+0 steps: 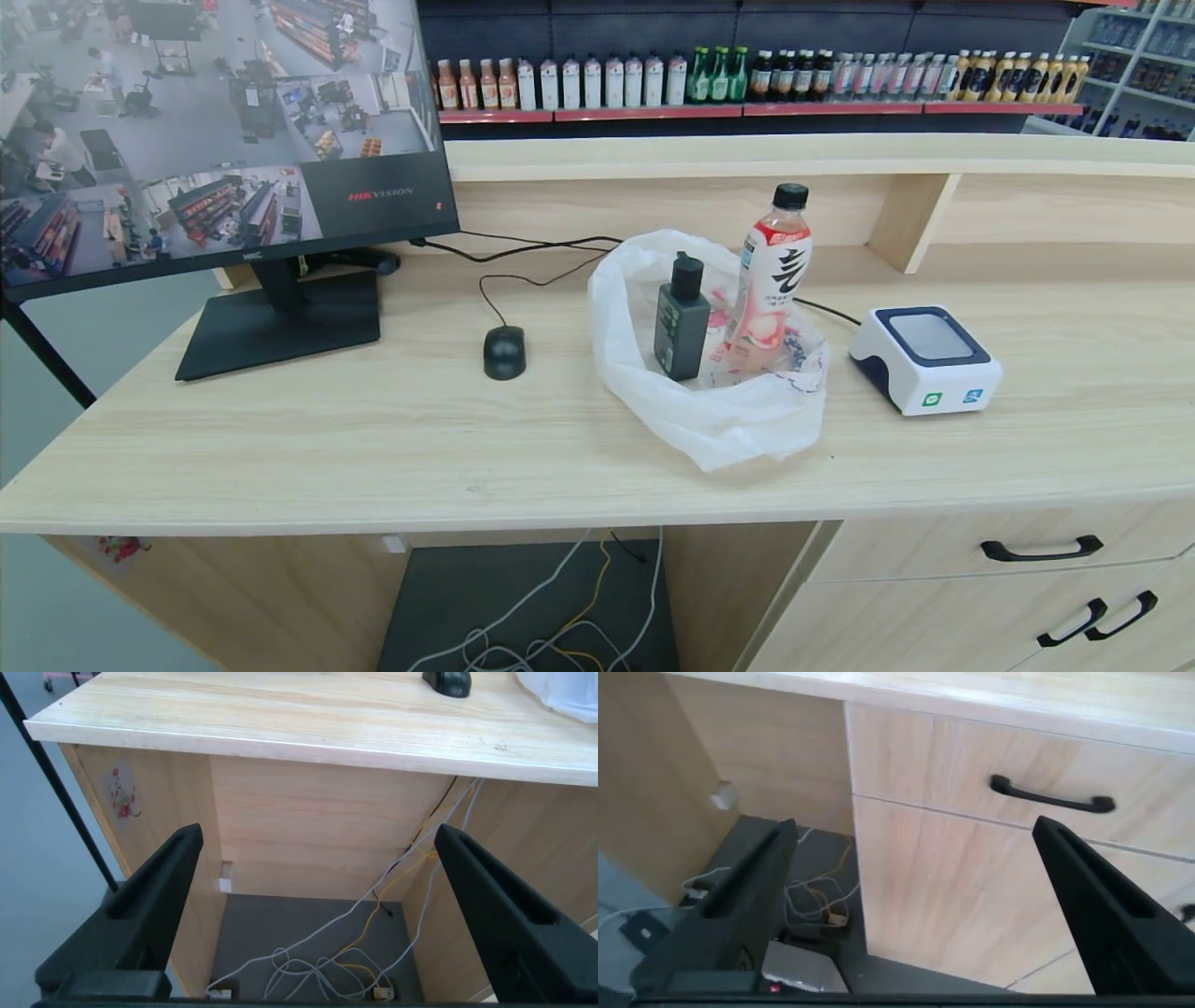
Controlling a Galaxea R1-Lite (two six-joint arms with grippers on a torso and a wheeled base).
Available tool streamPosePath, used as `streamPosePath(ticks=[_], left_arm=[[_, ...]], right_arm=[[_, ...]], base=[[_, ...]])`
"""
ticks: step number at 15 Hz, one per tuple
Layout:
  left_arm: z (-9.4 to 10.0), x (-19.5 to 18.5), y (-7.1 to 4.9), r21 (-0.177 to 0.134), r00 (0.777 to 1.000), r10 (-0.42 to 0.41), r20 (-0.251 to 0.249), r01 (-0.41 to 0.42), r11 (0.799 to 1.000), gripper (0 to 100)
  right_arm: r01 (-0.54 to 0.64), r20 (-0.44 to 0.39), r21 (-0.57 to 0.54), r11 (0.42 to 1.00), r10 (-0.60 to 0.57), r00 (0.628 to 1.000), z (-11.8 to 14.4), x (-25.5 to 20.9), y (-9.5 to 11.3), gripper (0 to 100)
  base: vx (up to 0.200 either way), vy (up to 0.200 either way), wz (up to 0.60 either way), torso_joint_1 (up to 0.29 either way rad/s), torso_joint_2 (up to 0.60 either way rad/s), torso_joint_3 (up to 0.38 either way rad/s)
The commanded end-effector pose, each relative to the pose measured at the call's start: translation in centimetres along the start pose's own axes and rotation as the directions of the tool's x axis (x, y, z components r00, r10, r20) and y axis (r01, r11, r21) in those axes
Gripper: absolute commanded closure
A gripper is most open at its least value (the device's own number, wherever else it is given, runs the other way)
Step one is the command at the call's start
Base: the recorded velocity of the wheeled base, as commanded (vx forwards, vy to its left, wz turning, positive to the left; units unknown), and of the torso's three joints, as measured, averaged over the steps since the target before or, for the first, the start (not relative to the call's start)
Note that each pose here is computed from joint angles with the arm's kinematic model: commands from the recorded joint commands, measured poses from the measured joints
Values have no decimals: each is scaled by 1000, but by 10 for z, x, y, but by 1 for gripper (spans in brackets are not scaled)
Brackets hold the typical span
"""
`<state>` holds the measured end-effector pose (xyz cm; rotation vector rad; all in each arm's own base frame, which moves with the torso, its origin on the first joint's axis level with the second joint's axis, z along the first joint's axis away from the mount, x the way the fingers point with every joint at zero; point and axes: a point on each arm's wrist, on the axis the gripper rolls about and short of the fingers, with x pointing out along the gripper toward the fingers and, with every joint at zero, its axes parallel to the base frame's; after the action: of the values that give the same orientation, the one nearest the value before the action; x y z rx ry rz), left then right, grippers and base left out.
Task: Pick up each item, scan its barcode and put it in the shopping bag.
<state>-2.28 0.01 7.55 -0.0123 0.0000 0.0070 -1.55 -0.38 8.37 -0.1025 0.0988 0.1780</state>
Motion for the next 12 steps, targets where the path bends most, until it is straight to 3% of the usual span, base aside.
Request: streamPosePath(ticks=[1,7,9,12], left_arm=[[0,0,0,-1,1000,1,0,-1,1000,0],[0,0,0,-3,1000,1,0,-1,1000,0],[0,0,0,-1,1000,1,0,-1,1000,0],[0,0,0,-1,1000,1,0,-1,1000,0]], right_arm=[[105,9,11,994,-105,994,-1,-1,2,0],[144,15,20,989,-144,989,0,-1,1,0],[188,-33,60,980,-186,982,-1,2,1,0],[183,10,67,981,-184,983,-6,0,2,0]], base=[[0,0,0,0,0,0],[0,0,0,0,0,0],[0,0,0,0,0,0],[0,0,0,0,0,0]])
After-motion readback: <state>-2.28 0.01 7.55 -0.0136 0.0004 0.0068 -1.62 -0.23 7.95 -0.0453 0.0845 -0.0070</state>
